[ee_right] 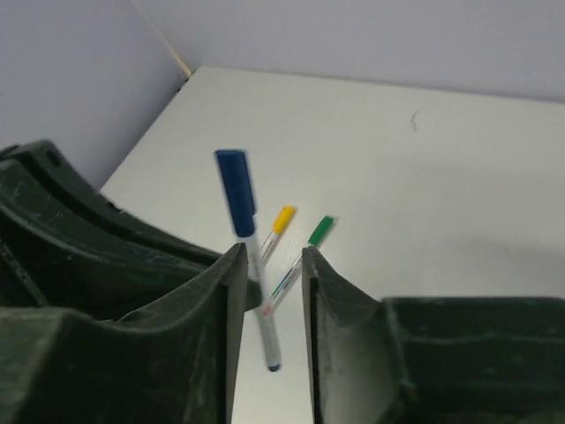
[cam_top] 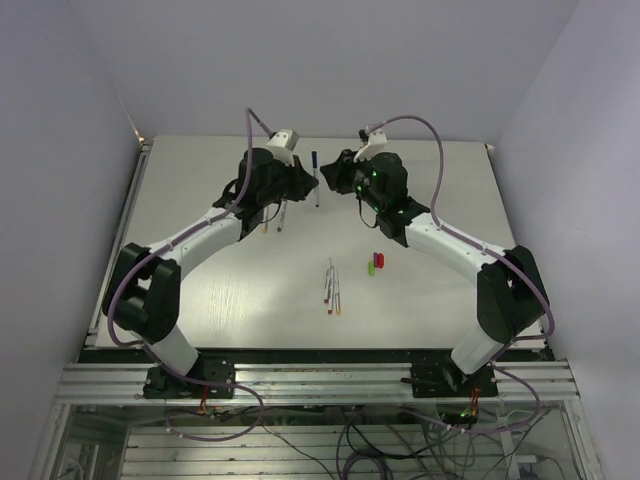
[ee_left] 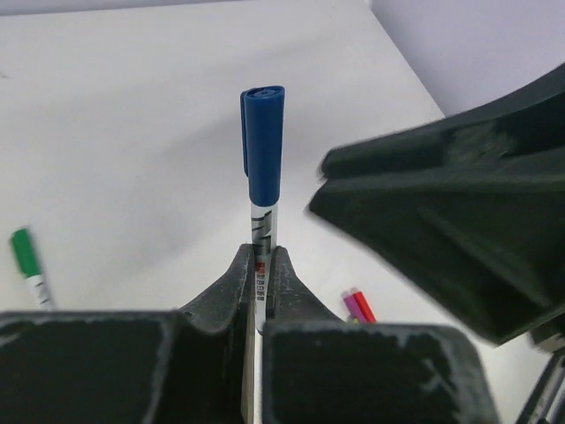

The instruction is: Insert the pens into the pen caps

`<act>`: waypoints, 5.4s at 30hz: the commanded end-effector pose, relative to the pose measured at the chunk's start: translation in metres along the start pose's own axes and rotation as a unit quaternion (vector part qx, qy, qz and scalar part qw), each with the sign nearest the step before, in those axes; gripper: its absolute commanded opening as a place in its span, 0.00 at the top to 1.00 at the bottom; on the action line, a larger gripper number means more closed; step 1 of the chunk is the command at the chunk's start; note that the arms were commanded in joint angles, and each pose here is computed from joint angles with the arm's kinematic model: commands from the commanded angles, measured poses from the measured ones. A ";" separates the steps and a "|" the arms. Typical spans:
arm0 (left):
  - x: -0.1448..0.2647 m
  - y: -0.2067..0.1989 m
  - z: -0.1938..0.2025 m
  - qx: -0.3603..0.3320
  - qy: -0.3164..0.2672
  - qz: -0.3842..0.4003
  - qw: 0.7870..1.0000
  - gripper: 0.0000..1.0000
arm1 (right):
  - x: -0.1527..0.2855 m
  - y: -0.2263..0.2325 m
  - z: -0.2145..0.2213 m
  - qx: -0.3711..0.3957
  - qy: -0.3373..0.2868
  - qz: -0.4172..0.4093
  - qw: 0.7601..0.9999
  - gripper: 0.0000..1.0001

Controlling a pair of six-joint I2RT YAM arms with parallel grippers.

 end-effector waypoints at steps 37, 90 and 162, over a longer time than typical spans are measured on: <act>-0.060 0.120 0.134 -0.043 0.247 -0.237 0.939 0.82 | 0.102 -0.063 -0.042 0.050 -0.123 0.269 0.954 0.63; 0.052 -0.051 0.175 -0.087 0.361 -0.046 0.927 0.46 | 0.136 -0.142 0.016 -0.030 -0.054 0.369 0.927 0.48; 0.106 -0.015 0.308 -0.148 0.555 -0.132 0.808 0.93 | 0.141 -0.151 0.028 -0.044 -0.039 0.375 0.925 0.50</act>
Point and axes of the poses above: each gripper's point midway between its finger pads, its own x axis back along the fingers, its own y axis along the line the jaws close on, z = x × y, the point moved 4 cm from there along x, back along the fingers, and after that the axes turned 8 degrees about -x, right-handed, at the moved point
